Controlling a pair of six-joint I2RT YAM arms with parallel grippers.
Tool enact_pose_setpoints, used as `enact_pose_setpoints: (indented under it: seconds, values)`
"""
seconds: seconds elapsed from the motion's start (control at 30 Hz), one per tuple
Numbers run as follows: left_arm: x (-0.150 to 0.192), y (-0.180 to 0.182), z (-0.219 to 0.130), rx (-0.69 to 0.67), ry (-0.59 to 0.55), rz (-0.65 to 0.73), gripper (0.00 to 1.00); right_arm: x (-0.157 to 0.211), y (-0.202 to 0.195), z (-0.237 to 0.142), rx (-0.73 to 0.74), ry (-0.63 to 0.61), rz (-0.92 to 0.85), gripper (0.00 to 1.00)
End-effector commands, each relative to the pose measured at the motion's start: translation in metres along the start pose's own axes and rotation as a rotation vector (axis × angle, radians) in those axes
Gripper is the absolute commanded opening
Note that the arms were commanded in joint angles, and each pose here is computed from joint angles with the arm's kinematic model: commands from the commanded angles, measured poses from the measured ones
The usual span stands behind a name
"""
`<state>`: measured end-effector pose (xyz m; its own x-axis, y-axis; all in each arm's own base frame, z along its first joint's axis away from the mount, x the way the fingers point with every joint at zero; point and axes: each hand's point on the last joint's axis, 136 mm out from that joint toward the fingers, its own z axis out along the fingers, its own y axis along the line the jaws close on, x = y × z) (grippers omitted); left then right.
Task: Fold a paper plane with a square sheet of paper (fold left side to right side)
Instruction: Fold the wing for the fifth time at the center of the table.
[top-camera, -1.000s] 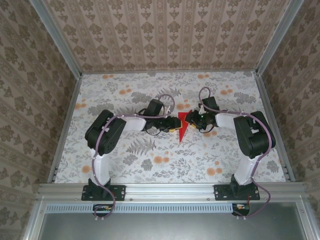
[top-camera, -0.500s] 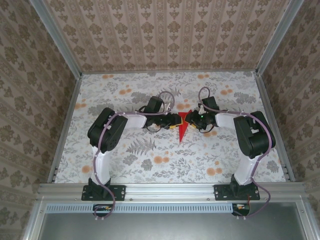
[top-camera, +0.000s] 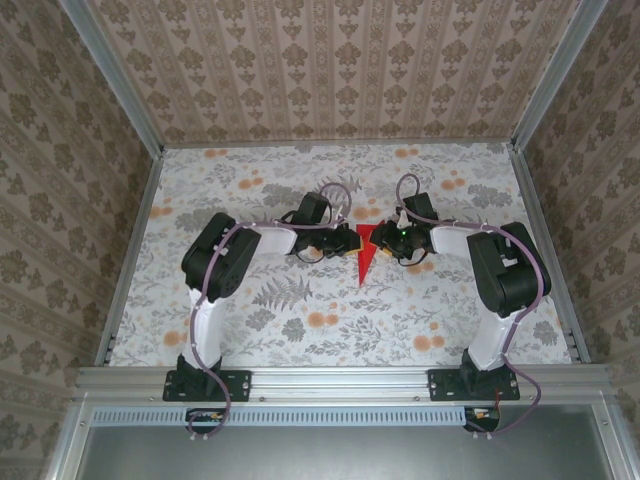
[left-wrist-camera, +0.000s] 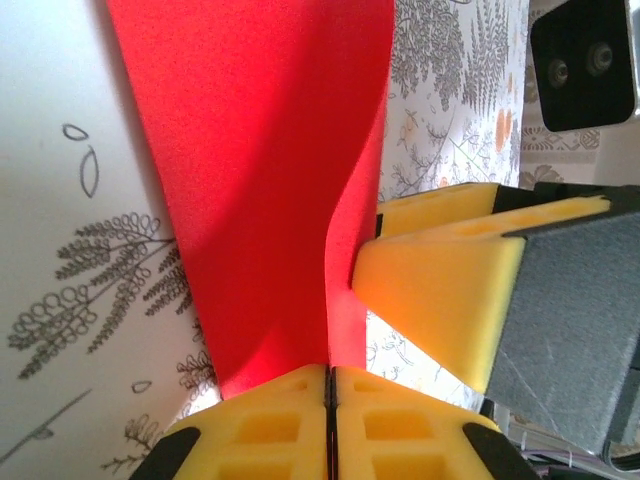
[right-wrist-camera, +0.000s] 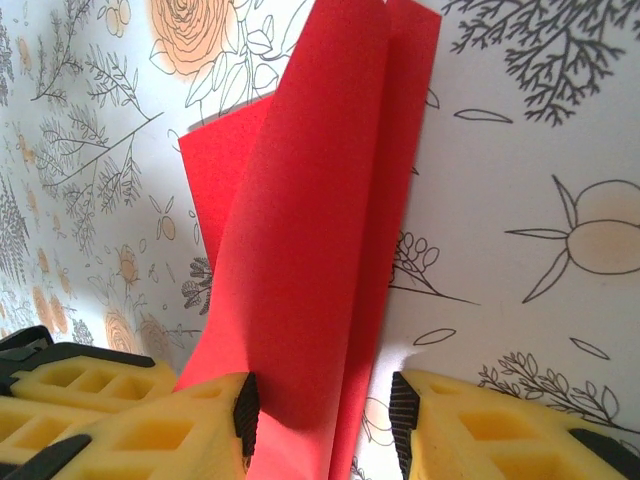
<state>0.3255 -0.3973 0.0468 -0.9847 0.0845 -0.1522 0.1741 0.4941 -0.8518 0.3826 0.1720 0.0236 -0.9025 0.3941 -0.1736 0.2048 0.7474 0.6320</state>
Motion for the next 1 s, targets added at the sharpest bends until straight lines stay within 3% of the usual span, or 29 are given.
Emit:
enact_pose_setpoints:
  seconds: [0.0, 0.6, 0.73, 0.8, 0.97]
  values:
    - [-0.010, 0.005, 0.001, -0.015, -0.009, 0.032, 0.07, 0.020, -0.023, 0.011, 0.093, 0.054, -0.007, 0.45]
    - [-0.007, 0.027, 0.007, -0.054, 0.012, 0.030, 0.07, -0.008, 0.010, -0.037, 0.024, -0.068, -0.104, 0.49]
    - [-0.006, 0.028, 0.007, -0.057, 0.017, 0.027, 0.07, -0.016, 0.034, -0.042, -0.070, -0.073, -0.113, 0.43]
    - [-0.006, 0.030, 0.008, -0.062, 0.018, 0.027, 0.07, -0.020, 0.042, -0.039, -0.104, -0.063, -0.105, 0.36]
    - [-0.005, 0.033, 0.007, -0.080, 0.019, 0.026, 0.07, -0.028, 0.051, -0.022, -0.122, -0.041, -0.105, 0.28]
